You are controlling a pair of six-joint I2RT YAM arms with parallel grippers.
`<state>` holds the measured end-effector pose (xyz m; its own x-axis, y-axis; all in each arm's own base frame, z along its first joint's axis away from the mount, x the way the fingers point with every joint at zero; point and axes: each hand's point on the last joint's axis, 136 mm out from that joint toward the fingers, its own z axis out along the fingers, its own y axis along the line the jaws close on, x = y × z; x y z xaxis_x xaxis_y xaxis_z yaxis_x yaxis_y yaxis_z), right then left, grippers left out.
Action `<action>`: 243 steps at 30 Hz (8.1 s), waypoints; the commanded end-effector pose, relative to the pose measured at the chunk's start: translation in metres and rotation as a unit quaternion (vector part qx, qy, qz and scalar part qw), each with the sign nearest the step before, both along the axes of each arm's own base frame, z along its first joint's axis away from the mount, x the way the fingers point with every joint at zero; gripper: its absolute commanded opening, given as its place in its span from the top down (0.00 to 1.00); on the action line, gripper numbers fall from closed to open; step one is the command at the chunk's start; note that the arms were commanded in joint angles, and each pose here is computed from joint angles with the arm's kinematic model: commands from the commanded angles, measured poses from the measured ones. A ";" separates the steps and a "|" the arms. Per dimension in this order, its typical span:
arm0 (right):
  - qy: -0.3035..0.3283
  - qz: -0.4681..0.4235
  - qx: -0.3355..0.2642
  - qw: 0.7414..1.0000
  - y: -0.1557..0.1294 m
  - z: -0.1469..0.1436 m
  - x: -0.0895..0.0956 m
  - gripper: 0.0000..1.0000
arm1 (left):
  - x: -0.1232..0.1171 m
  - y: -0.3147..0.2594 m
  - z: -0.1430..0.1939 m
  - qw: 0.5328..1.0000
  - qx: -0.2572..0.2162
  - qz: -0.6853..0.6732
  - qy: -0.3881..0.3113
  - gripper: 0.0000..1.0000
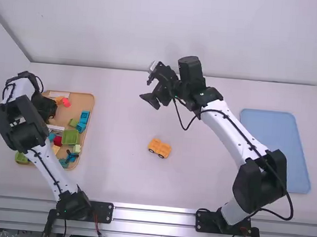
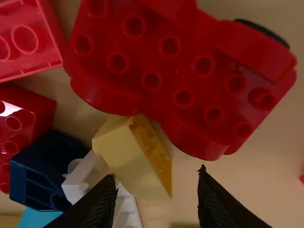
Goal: Assemble lego blocks to make yellow taxi
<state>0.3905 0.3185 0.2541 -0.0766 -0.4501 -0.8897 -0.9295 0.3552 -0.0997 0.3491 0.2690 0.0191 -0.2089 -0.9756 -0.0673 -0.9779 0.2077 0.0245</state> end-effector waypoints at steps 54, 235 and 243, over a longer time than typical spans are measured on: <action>-0.003 -0.009 0.001 1.000 -0.008 0.010 0.006 0.02 | 0.008 -0.013 -0.039 0.997 -0.022 0.063 -0.046 0.89; 0.129 0.271 0.233 0.925 -0.044 0.008 -0.034 0.82 | 0.008 -0.481 0.228 0.200 -0.093 -0.726 -0.651 0.00; 0.126 0.272 0.234 0.925 -0.045 0.008 -0.034 0.82 | 0.009 -0.482 0.232 0.199 -0.093 -0.723 -0.655 0.19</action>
<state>0.3554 0.2745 0.2492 -0.2216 -0.0660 -0.9729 -0.9492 -0.2139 0.2307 0.3547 -0.2131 0.2416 -0.2206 0.0357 -0.9747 0.9610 0.1787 -0.2110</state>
